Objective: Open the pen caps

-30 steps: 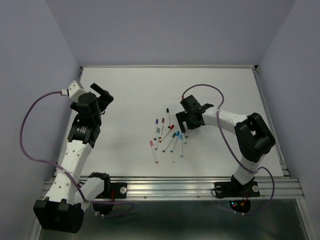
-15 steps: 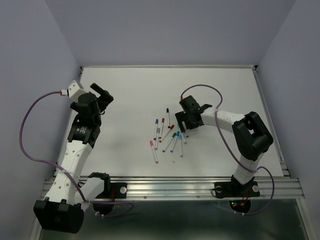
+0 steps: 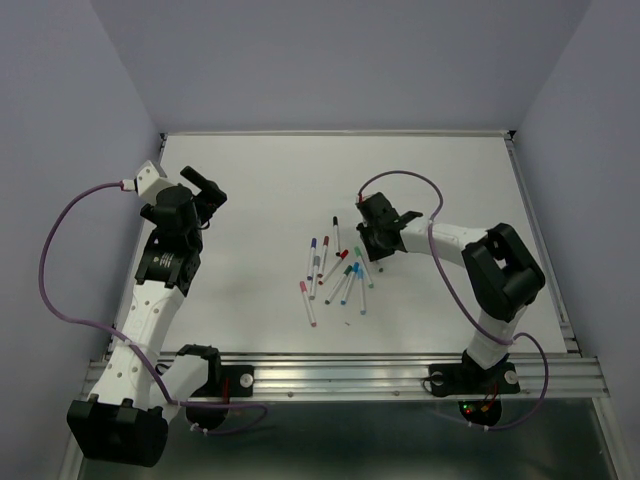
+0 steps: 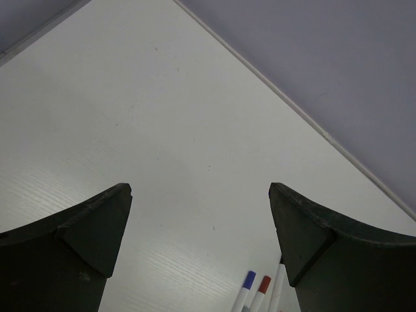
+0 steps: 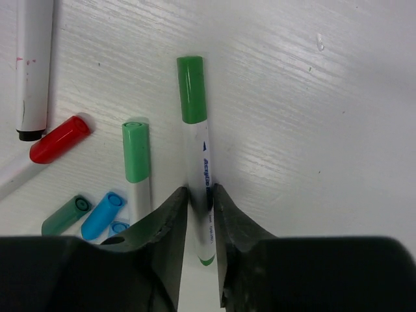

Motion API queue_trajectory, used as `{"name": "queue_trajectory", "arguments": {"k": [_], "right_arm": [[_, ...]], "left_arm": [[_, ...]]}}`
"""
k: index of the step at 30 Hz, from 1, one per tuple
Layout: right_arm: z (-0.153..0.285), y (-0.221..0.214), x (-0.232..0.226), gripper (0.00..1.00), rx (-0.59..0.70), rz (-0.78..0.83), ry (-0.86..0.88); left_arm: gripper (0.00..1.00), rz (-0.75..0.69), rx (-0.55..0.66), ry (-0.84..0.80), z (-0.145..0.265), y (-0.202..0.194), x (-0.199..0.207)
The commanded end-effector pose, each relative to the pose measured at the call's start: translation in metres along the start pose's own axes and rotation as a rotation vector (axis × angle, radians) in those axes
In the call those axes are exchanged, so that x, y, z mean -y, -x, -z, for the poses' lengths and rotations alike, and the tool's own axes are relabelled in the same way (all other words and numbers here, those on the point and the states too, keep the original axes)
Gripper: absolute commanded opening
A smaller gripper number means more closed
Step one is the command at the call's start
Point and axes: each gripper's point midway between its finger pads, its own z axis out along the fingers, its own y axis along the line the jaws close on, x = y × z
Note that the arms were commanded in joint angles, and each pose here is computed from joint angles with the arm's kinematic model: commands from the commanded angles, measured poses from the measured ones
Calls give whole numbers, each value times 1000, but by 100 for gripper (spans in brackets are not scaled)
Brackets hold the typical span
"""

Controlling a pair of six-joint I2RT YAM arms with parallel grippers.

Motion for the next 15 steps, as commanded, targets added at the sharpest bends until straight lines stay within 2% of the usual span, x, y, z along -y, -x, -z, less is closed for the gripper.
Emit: {"name": "queue_trajectory", "arguments": {"k": [1,5,7,12,15], "right_arm": [[-10,-25,-1,23,-55,17,8],[-15,-30,0,11,-59,13,-1],[-15,-29,2,2,-51,14,-8],[-11,-8,5,1,26,21,-31],[16,32,6,1,188,8,-24]], "left_arm": [[99,7,46,-15,2,12,3],[99,4,40,-13,2,11,3],[99,4,40,-13,2,11,3],[99,0,20,-47,0,6,10],[99,-1,-42,-145,-2,-5,30]]}}
